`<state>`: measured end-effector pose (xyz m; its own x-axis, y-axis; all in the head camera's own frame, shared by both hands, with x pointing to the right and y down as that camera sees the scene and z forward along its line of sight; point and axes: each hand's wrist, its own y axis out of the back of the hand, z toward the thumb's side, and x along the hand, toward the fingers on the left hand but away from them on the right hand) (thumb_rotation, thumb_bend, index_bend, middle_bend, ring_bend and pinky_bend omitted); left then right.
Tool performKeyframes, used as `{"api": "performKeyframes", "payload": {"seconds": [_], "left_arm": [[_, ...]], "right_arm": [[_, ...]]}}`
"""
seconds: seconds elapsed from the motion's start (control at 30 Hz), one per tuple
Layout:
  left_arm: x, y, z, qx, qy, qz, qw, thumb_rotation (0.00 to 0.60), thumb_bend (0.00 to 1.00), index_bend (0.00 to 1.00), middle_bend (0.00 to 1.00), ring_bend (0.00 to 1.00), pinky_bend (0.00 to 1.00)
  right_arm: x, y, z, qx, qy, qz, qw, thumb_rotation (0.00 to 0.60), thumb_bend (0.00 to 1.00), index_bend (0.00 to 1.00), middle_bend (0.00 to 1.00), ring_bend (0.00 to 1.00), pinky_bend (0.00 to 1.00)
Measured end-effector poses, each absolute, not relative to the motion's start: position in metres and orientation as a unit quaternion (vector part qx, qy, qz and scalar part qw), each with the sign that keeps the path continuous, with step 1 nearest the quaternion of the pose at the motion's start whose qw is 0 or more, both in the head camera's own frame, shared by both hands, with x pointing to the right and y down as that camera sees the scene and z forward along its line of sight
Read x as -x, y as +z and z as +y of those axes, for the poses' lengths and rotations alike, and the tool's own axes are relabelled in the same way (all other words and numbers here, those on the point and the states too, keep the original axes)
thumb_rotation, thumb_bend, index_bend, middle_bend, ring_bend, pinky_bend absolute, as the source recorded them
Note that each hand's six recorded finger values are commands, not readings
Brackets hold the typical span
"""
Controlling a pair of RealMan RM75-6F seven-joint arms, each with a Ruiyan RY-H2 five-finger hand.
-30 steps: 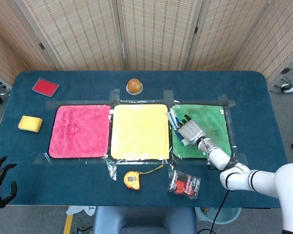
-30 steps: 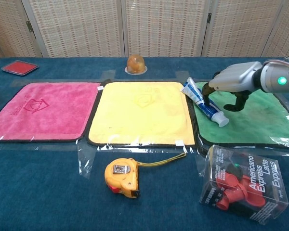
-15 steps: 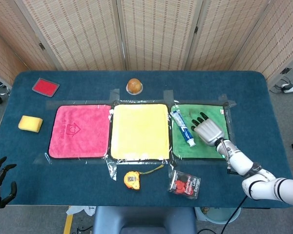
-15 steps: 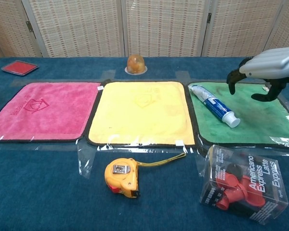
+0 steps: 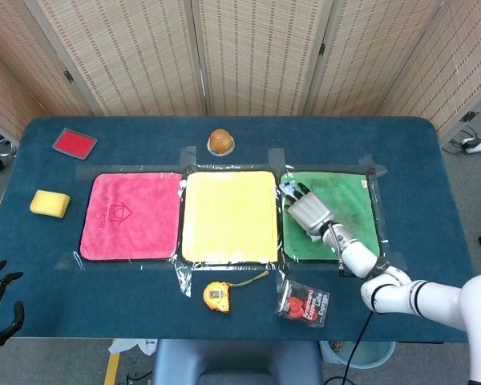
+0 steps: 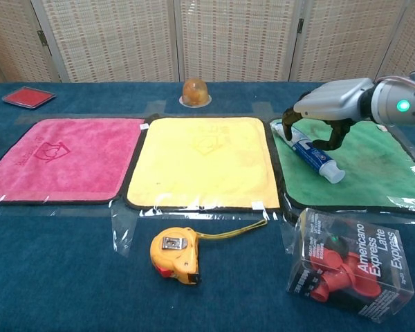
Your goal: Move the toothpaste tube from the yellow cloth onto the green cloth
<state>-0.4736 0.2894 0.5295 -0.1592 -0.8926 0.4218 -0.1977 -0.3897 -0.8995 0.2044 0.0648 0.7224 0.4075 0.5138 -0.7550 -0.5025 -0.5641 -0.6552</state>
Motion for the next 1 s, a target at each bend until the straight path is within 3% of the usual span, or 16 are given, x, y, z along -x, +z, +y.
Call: {"api": "performKeyframes", "payload": {"seconds": [0.57, 1.0], "left_arm": [[0.474, 0.530, 0.290, 0.580, -0.600, 0.469, 0.289, 0.600, 0.59, 0.27, 0.12, 0.08, 0.00], [0.470, 0.535, 0.287, 0.587, -0.594, 0.467, 0.290, 0.600, 0.59, 0.27, 0.12, 0.08, 0.00]], "right_arm": [[-0.215, 0.745, 0.063, 0.664, 0.582, 0.038, 0.468, 0.600, 0.55, 0.28, 0.18, 0.12, 0.00], [-0.276, 0.718, 0.068, 0.646, 0.609, 0.019, 0.460, 0.600, 0.55, 0.28, 0.19, 0.12, 0.00]]}}
